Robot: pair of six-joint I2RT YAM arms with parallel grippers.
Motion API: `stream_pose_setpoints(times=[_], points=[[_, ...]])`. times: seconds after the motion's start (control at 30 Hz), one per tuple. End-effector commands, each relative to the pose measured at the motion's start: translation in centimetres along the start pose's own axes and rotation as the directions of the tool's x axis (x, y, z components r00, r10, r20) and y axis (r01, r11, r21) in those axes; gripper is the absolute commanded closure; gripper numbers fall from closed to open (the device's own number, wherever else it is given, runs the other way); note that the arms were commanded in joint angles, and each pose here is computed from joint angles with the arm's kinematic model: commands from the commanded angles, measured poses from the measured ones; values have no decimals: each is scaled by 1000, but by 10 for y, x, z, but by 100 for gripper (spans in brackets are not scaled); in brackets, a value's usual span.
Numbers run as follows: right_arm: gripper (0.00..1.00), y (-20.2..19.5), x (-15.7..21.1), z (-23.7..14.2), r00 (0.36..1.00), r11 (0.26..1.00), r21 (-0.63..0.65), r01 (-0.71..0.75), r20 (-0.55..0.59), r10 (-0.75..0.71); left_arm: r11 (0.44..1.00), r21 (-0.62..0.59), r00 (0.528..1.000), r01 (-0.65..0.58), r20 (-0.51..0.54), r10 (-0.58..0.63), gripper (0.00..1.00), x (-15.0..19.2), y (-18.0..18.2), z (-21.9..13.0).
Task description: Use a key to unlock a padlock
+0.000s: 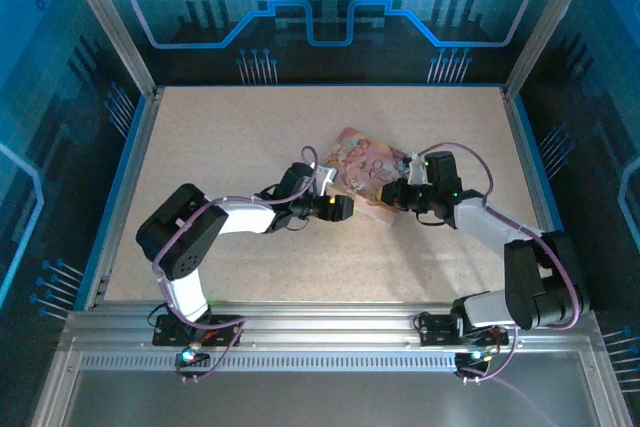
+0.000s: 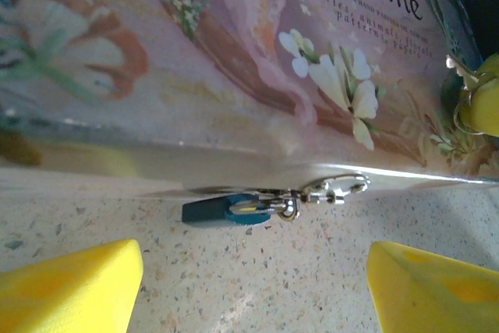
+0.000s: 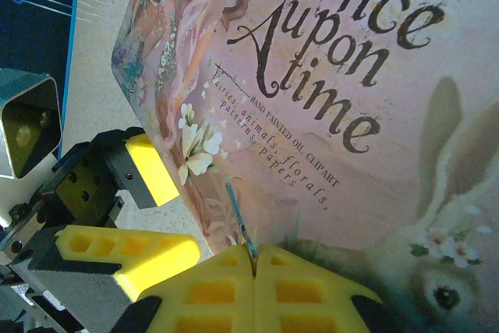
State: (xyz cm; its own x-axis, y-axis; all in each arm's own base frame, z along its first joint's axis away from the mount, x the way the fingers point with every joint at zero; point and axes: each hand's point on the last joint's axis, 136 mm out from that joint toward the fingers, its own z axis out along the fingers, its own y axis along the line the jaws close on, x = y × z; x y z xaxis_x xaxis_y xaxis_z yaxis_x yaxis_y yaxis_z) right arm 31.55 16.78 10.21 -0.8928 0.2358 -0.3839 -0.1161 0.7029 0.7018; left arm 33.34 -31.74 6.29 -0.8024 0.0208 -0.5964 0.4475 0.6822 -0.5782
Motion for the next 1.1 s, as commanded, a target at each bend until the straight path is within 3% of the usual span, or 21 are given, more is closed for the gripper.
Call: stream_pose_setpoints(times=[0.0,0.27,1.07], points=[[100,-25,15,4,999,998,59,-38,-27,40,999,37,1000,-24,17,23,24,-10,-6,4],[100,-36,31,6,996,994,74,-80,-40,84,998,58,999,-39,16,38,29,-6,-4,14],[100,-32,33,3,997,995,73,-70,-37,72,995,86,999,-49,8,49,45,1,-23,36]])
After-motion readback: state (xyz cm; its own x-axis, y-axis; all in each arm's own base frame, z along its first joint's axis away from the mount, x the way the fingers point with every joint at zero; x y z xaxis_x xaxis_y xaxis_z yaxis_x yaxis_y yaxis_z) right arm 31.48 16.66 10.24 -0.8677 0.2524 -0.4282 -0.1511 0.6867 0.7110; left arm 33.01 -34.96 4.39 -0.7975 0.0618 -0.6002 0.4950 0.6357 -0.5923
